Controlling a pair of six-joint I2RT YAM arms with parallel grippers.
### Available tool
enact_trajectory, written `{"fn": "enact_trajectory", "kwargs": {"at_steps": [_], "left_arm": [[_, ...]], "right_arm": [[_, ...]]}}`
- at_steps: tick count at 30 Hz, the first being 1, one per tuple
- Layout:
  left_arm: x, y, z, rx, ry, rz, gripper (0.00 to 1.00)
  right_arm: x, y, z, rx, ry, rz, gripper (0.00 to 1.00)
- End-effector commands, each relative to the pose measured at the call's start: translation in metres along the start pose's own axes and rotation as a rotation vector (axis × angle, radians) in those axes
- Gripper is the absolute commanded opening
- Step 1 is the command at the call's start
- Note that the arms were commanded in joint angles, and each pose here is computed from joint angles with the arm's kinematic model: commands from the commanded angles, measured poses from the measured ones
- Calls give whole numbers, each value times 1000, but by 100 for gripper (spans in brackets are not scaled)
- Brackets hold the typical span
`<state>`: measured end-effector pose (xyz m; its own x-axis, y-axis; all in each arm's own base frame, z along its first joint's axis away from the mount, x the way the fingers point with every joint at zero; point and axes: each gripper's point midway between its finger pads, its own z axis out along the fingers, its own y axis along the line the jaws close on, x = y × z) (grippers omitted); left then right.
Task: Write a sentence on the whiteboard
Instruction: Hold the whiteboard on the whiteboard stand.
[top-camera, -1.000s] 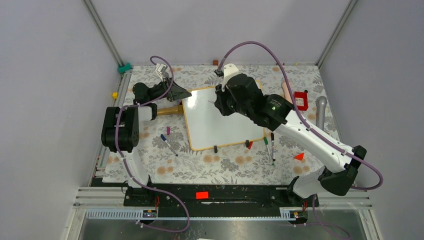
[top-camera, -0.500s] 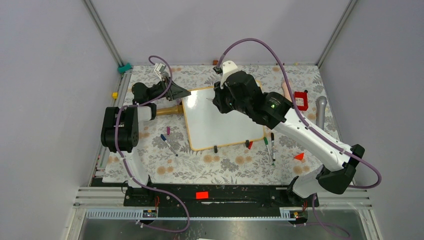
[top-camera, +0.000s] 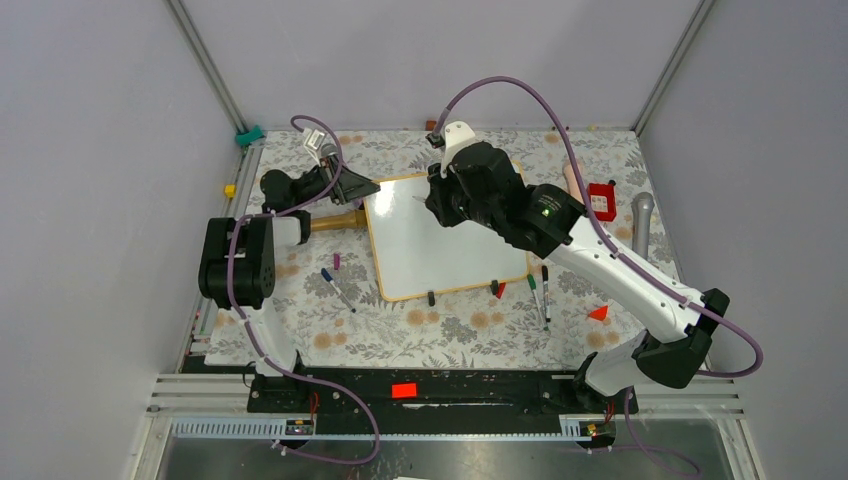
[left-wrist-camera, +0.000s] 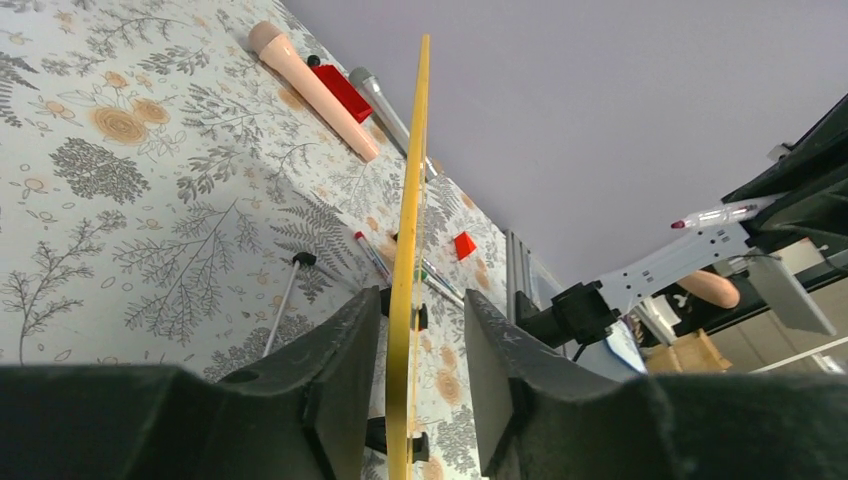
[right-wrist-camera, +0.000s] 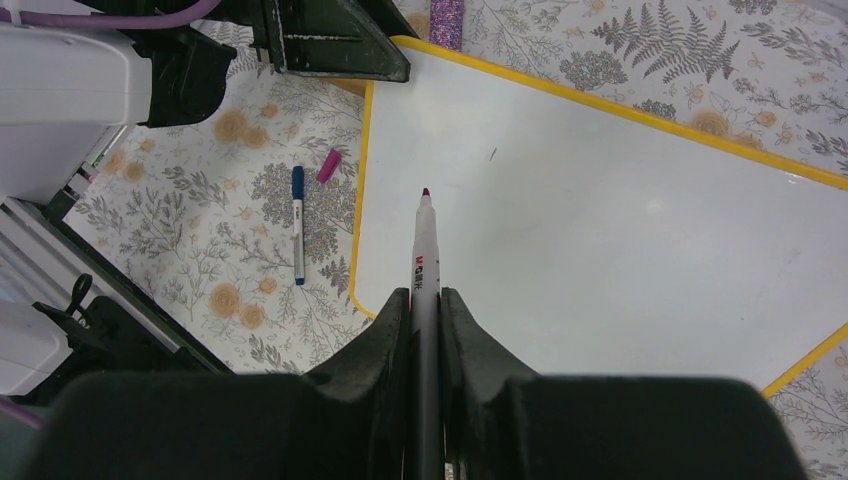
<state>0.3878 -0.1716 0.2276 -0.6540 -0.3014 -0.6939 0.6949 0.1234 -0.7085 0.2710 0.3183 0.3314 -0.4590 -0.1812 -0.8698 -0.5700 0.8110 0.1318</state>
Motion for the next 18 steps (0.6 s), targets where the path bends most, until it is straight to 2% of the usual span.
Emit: {"fn": "enact_trajectory", "kwargs": {"at_steps": [1, 5, 13, 18], "left_arm": [[-10, -20, 0, 28, -37, 222, 35], [-10, -18, 0, 26, -37, 228, 28], [-8, -18, 2, 26, -43, 248, 0], [-5, -19, 2, 36, -21, 245, 0]], "right_arm": [[-16, 3, -6, -20, -41, 2, 0], [-17, 2, -6, -18, -41, -3, 0], [-13, 3, -3, -21, -32, -8, 0], [-9, 4, 6, -13, -19, 28, 0]]}}
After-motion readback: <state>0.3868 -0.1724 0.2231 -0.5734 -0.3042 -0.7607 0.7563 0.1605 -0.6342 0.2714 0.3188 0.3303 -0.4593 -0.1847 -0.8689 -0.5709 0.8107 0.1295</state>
